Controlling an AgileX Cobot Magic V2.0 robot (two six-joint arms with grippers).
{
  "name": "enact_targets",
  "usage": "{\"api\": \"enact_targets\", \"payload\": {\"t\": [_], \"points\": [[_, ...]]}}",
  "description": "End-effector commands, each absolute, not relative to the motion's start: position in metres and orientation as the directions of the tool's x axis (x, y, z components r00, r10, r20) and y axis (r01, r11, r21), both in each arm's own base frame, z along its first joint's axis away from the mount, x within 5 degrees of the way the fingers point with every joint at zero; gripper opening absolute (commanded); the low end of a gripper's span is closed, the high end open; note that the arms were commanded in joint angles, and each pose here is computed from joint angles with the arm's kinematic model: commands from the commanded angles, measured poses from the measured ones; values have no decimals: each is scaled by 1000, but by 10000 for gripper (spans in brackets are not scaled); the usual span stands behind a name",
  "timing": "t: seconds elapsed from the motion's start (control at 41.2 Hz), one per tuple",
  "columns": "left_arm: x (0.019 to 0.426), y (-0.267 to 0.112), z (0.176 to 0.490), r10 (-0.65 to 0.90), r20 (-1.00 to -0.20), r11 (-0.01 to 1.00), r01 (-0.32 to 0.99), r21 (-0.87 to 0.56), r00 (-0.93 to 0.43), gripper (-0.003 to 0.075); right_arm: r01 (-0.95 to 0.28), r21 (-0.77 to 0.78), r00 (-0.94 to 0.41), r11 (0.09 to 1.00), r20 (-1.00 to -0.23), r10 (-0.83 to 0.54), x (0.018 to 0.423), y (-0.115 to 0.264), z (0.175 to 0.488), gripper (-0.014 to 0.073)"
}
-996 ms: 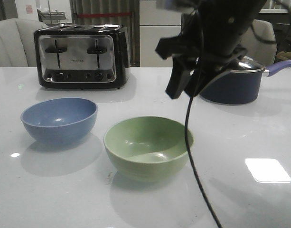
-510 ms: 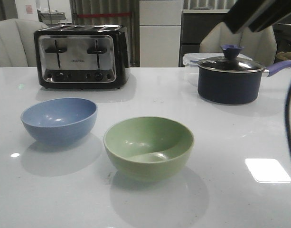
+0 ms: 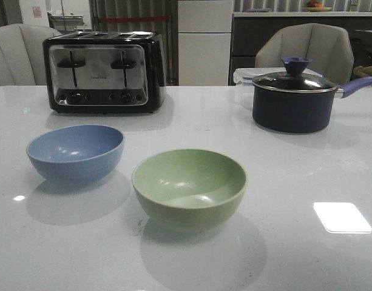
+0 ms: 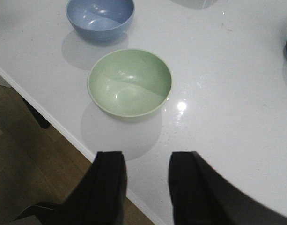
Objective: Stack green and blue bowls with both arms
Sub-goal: 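Raise the right gripper away from the green bowl, then lower the left gripper and grasp the rim of the light blue bowl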
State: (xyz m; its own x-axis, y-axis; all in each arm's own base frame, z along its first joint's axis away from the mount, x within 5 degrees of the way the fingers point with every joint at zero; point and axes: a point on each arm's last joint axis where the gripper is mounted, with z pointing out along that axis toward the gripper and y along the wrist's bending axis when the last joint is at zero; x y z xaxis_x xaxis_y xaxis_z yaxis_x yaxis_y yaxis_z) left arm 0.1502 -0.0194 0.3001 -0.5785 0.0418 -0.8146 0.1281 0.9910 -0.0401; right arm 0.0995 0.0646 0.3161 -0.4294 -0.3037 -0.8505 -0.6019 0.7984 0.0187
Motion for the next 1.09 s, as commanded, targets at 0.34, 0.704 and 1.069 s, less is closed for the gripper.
{"api": "enact_targets", "payload": {"t": [0.34, 0.704, 1.069], "points": [[233, -36, 305, 47, -744, 987, 148, -70, -666, 559, -594, 2, -358, 804, -896, -263, 100, 64, 330, 363], [319, -49, 264, 25, -614, 986, 120, -114, -789, 559, -594, 2, -358, 804, -896, -263, 100, 64, 330, 363], [361, -67, 227, -30, -537, 976, 90, -197, -843, 559, -594, 2, -358, 804, -896, -263, 100, 64, 330, 363]]}}
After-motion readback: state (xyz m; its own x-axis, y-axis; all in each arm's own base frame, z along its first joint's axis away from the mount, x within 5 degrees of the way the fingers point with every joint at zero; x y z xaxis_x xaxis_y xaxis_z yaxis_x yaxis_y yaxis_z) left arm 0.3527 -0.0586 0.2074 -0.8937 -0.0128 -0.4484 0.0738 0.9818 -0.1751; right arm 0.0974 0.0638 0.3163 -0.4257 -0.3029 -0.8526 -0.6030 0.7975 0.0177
